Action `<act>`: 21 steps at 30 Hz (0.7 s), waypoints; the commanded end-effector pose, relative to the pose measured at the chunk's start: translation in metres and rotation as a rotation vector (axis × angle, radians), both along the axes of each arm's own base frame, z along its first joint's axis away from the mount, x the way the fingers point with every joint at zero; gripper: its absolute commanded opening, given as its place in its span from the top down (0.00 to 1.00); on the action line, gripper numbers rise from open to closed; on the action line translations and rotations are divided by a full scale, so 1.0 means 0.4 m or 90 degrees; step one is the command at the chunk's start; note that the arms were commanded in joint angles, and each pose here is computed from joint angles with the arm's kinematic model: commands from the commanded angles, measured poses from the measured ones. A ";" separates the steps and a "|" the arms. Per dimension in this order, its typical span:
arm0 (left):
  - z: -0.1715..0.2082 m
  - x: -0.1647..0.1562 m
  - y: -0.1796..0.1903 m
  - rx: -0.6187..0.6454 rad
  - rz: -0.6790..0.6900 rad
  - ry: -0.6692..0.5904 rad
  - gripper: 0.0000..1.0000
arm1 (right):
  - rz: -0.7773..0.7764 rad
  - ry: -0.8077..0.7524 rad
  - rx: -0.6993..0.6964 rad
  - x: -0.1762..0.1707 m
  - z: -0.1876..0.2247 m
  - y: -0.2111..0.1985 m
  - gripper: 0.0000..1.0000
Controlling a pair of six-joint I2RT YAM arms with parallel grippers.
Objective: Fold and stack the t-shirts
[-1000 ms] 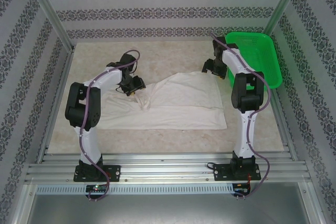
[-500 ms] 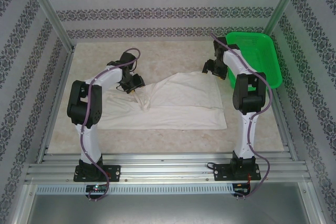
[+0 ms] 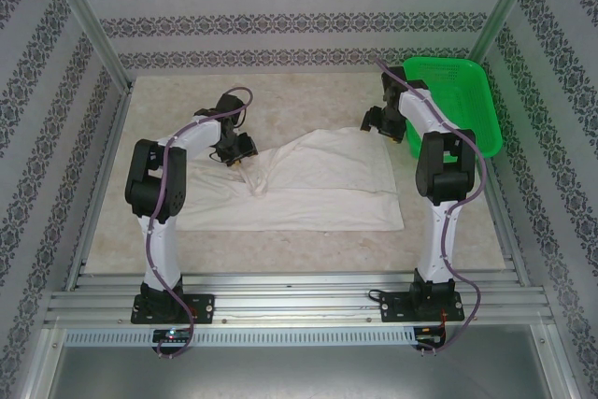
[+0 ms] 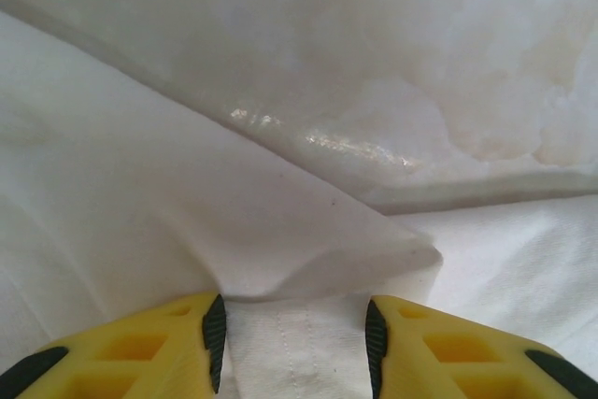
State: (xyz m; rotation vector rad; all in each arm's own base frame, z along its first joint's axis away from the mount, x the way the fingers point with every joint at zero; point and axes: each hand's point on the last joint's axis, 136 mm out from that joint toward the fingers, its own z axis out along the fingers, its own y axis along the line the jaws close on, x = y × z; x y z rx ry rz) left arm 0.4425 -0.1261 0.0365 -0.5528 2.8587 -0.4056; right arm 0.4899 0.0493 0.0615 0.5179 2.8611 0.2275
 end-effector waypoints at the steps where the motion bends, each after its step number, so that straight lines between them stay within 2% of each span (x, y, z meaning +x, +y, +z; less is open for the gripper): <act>1: 0.016 0.008 0.008 0.000 -0.005 -0.012 0.61 | 0.001 -0.022 0.001 -0.003 0.042 -0.014 0.28; 7: 0.056 0.016 -0.015 -0.032 -0.015 -0.042 0.77 | 0.000 -0.020 0.003 -0.004 0.041 -0.013 0.29; 12: 0.100 0.026 -0.014 -0.035 -0.027 -0.071 0.83 | 0.004 -0.016 -0.001 -0.008 0.040 -0.016 0.29; 21: 0.127 0.025 -0.026 -0.047 -0.046 -0.081 0.95 | 0.002 -0.015 -0.003 -0.011 0.039 -0.025 0.29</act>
